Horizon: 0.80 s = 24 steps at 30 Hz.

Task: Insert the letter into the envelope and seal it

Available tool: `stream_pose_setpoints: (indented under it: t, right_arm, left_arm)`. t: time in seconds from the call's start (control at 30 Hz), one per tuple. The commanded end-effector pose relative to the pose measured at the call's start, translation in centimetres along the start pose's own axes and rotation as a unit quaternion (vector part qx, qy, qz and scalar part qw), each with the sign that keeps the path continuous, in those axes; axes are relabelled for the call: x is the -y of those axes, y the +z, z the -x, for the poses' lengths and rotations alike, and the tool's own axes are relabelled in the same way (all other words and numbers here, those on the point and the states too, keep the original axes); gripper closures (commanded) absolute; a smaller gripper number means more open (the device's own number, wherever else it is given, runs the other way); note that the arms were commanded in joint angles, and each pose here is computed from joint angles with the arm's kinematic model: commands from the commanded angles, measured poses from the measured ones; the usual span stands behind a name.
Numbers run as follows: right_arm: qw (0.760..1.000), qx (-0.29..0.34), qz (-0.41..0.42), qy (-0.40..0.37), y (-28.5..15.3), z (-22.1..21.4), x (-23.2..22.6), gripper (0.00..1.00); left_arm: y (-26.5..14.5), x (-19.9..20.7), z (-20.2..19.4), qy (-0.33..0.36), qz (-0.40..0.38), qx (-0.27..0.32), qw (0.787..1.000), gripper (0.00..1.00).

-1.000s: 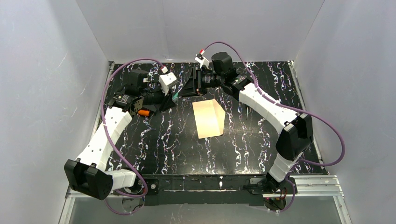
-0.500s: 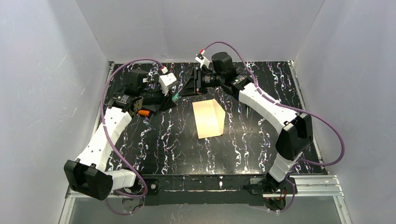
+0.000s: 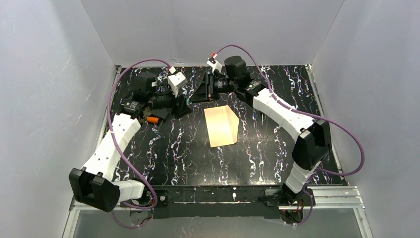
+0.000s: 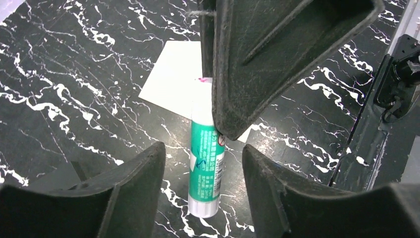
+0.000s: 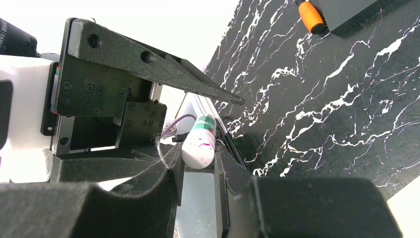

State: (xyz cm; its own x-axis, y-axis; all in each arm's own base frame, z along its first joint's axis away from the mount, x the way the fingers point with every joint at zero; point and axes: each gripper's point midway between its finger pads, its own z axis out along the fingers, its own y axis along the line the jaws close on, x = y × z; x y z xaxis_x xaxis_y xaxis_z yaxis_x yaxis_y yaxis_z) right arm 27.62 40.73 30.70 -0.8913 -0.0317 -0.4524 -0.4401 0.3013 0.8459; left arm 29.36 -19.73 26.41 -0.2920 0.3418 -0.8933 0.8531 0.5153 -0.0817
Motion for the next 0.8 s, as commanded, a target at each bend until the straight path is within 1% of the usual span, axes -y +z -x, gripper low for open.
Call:
stream_pose_setpoints:
  t: [0.0,0.03,0.07,0.1,0.17,0.27,0.37,0.5,0.6,0.67,0.77]
  right_arm:
    - [0.999,0.009,0.033,-0.019,-0.9,0.5,-2.1,0.99]
    - [0.999,0.007,0.034,-0.016,-0.8,0.5,-2.1,0.99]
    - [0.999,0.006,0.035,-0.016,-0.8,0.4,-2.1,0.99]
    - [0.999,0.005,0.033,-0.015,-0.8,0.4,-2.0,0.99]
    - [1.0,0.005,0.026,-0.017,-0.9,0.4,-1.8,0.99]
    - [1.0,0.007,0.013,-0.023,-1.2,0.7,-1.3,0.99]
    - [0.999,0.023,0.004,-0.025,-2.6,1.7,-0.8,0.99]
    - [0.996,0.085,-0.001,-0.017,-6.6,4.8,0.3,0.99]
    - [0.988,0.152,-0.002,-0.017,-9.5,7.3,0.7,0.99]
    - [0.985,0.173,-0.007,-0.015,-10.2,7.8,0.8,0.99]
    - [0.984,0.178,-0.004,-0.014,-10.2,7.6,1.1,0.99]
  left_arm:
    - [0.5,0.9,0.3,-0.002,-0.035,0.007,0.999,0.49]
    - [0.5,0.9,0.2,-0.001,-0.038,0.005,0.999,0.58]
    - [0.5,1.0,0.3,0.003,-0.043,0.005,0.999,0.72]
    - [0.5,1.1,0.3,0.007,-0.046,0.004,0.999,0.84]
    - [0.6,1.0,0.0,0.012,-0.049,-0.005,0.999,1.0]
    - [0.5,0.8,-1.0,0.019,-0.046,-0.026,0.998,1.0]
    - [0.1,0.5,-2.1,0.033,-0.033,-0.045,0.998,1.0]
    - [-0.1,0.6,-3.7,0.037,-0.035,-0.066,0.997,1.0]
    - [-0.2,1.1,-4.0,0.031,-0.045,-0.068,0.996,1.0]
    - [-0.2,1.6,-3.9,0.025,-0.056,-0.064,0.996,1.0]
    - [-0.1,2.0,-3.9,0.017,-0.069,-0.061,0.996,1.0]
